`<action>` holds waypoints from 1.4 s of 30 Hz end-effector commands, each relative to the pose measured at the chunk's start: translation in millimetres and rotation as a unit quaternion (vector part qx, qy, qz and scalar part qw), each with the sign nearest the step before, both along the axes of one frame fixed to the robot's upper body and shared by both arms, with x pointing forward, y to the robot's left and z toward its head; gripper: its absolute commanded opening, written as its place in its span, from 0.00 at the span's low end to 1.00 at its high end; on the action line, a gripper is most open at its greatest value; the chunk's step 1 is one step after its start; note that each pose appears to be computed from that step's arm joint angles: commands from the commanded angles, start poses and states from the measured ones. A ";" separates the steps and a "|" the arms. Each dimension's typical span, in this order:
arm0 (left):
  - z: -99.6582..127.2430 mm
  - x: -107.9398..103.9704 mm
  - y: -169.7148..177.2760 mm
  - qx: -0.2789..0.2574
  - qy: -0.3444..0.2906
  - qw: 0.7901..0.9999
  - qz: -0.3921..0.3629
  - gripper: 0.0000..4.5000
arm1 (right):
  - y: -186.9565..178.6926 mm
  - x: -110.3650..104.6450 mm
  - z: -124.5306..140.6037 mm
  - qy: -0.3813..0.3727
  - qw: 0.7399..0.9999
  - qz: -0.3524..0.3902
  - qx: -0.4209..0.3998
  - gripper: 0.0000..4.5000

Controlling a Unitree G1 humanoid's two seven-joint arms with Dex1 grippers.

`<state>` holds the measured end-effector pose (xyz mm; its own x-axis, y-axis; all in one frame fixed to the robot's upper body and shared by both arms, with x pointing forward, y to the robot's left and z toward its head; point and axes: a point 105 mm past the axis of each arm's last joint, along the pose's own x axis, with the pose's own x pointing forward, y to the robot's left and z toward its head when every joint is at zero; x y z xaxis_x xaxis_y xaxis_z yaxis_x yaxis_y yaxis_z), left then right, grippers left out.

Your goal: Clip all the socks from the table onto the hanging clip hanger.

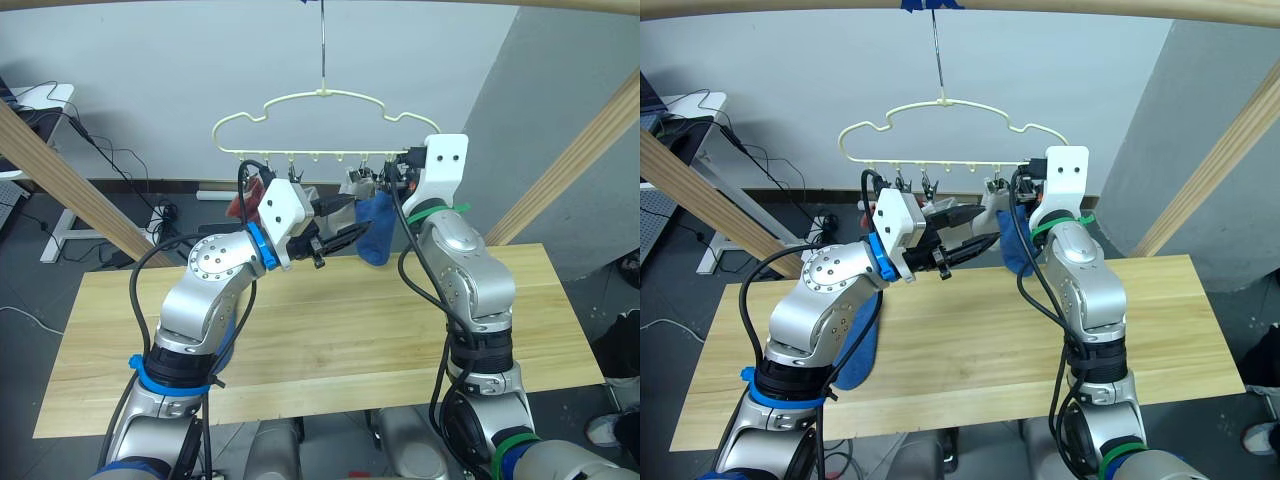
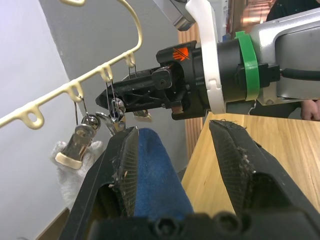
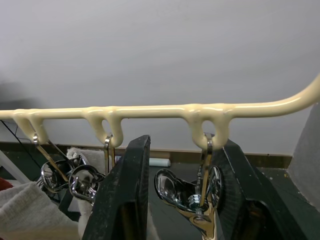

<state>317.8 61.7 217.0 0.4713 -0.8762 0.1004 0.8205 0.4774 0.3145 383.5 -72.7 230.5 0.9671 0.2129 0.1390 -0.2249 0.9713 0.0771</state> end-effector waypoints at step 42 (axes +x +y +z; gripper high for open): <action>-189.2 9.4 211.7 -0.018 0.260 0.813 0.520 1.00 | -6.8 0.7 27.7 -0.049 0.999 0.002 -0.011 0.00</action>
<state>327.7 268.2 26.2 0.9416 0.0084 -0.3366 -0.0116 0.9999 -0.0075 389.6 -84.2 241.6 0.9649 0.2001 0.1701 -0.2100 0.9768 0.0421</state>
